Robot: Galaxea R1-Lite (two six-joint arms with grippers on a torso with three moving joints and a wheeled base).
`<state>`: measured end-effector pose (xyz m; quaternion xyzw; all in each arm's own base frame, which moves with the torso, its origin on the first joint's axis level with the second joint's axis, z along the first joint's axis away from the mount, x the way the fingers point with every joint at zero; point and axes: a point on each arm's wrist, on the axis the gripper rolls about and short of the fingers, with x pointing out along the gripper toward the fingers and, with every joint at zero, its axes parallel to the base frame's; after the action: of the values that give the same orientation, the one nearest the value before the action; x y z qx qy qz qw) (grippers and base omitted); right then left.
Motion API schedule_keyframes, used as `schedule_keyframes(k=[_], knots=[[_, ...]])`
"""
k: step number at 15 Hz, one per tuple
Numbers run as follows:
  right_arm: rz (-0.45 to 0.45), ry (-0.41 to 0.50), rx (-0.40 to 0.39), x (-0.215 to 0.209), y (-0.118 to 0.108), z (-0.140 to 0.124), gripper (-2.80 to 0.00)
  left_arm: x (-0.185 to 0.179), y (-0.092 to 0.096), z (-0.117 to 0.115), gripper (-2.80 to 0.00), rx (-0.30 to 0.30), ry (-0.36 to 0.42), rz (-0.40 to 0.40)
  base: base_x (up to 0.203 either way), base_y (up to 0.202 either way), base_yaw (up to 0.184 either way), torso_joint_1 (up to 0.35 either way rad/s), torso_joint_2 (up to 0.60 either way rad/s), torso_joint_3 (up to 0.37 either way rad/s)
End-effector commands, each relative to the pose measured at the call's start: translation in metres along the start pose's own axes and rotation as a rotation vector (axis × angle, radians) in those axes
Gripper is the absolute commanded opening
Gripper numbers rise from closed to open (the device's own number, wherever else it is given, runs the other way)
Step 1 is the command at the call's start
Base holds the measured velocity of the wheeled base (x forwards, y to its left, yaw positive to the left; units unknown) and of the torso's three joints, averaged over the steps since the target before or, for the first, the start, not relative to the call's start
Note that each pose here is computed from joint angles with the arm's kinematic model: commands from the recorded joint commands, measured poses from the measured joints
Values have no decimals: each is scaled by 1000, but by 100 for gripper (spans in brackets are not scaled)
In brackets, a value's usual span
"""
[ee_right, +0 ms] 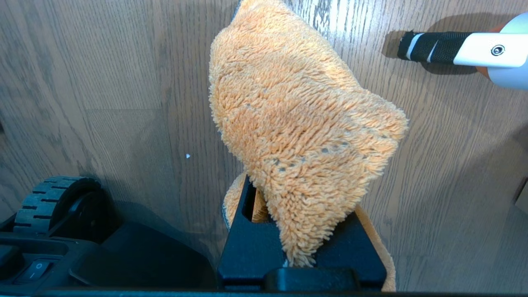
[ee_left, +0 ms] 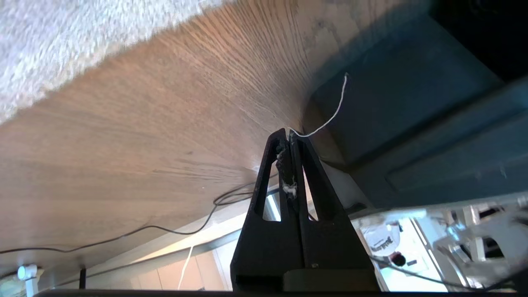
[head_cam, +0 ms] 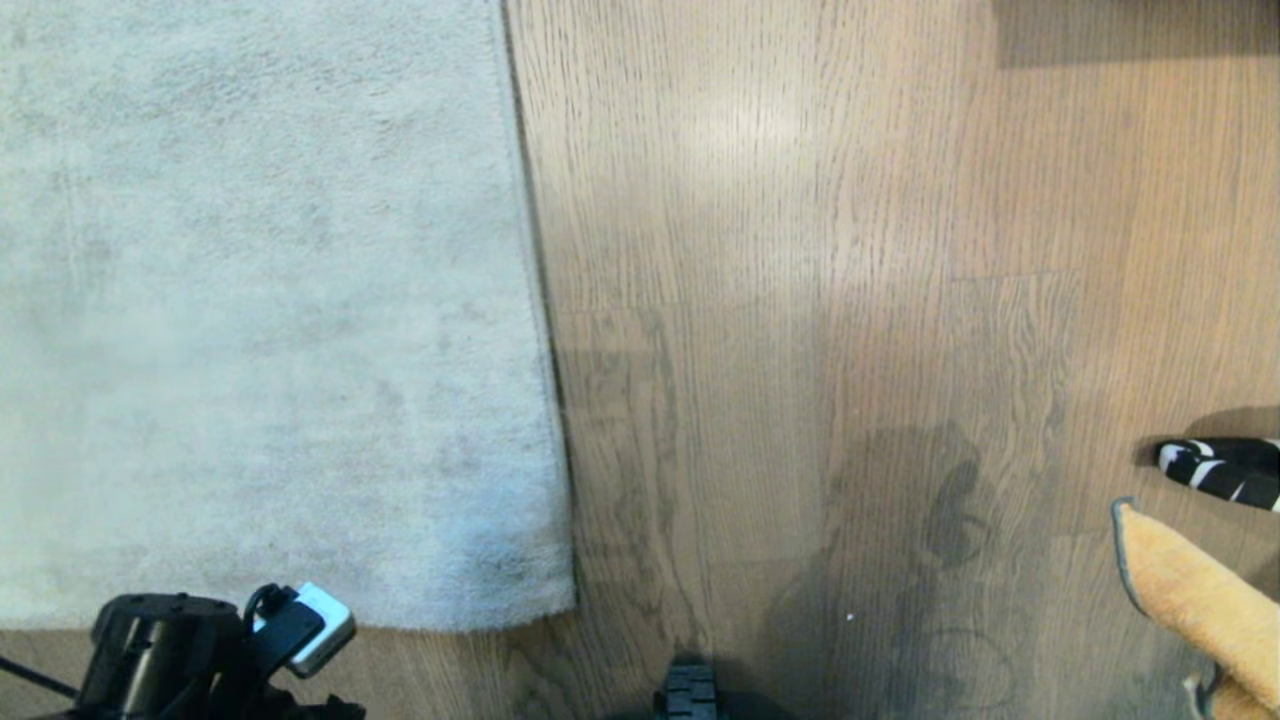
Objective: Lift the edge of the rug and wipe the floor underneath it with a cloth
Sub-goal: Put down the rag
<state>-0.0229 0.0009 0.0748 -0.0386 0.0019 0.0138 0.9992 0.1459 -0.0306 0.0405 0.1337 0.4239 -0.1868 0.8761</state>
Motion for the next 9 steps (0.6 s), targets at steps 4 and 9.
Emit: schedule_keyframes(k=[4,9], knots=[[0,1,-1,0,0,0,-280,46,13,22,-280,-7,9,11,0,0,0,0,0,0],[0,1,-1,0,0,0,-280,73,16,46,-280,21,-85,9,0,0,0,0,0,0]])
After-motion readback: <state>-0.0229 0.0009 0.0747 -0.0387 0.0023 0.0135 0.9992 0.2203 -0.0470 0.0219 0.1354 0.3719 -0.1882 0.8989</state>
